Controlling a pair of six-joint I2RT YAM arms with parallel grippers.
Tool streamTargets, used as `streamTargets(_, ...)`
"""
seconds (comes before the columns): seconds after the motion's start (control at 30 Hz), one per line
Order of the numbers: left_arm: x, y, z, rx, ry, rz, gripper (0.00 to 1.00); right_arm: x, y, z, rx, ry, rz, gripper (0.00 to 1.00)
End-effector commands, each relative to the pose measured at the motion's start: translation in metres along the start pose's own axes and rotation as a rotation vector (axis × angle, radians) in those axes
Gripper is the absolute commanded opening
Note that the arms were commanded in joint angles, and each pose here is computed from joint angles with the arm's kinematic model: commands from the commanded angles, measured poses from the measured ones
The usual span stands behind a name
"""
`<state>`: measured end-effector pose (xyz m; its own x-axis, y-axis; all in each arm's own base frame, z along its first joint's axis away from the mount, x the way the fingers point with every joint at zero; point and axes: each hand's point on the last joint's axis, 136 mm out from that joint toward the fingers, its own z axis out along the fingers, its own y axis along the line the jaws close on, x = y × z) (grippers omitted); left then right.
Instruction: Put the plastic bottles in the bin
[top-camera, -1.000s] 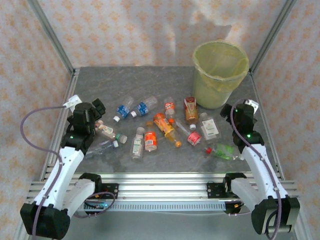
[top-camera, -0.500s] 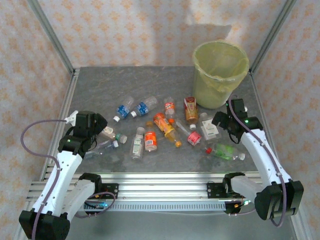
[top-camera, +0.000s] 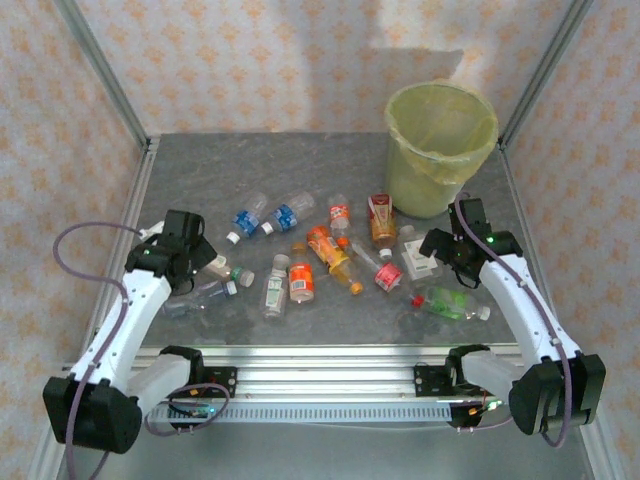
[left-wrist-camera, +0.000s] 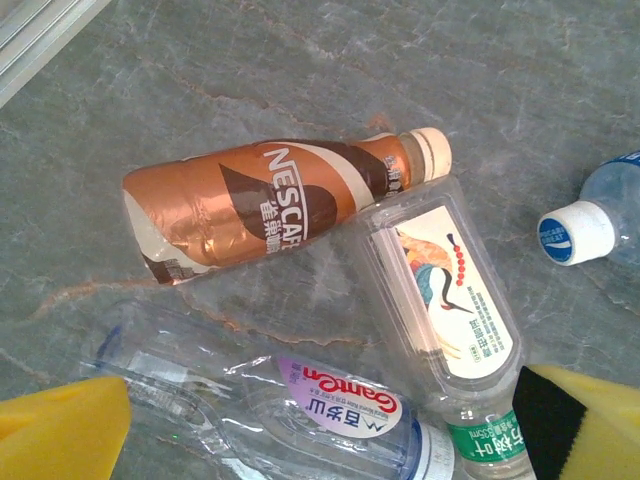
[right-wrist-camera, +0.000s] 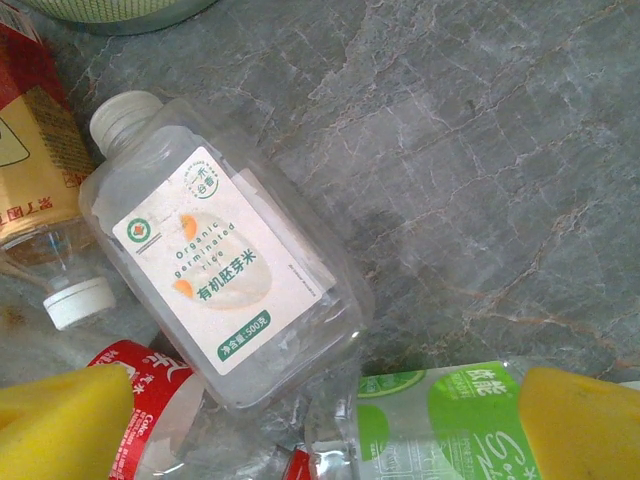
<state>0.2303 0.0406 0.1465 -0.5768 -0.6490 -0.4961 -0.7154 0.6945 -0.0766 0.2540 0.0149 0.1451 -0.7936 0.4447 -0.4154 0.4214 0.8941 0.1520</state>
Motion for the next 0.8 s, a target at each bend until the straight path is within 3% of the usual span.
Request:
streamTargets(0.0,0.008,0.024,-0.004,-0.131,0.056,-0.044,1.00,-0.006,0.004,-0.011,-0.011,-0.009,0.006,0.99)
streamTargets(0.17,0.027,0.031,-0.001,-0.164,0.167,-0.247,1.00,-0.008,0.006,-0.015,-0.023,-0.012,-0.002,0.99)
streamTargets(0.37,0.053,0.022,0.018,-0.087,0.255,-0.480,1.00,-0.006,0.004,-0.017,-0.015,-0.009,-0.024,0.99)
streamTargets(0.77,0.059,0.027,0.048,-0.071,0.234,-0.633,1.00,-0.001,0.009,-0.017,-0.053,0.004,-0.049,0.99)
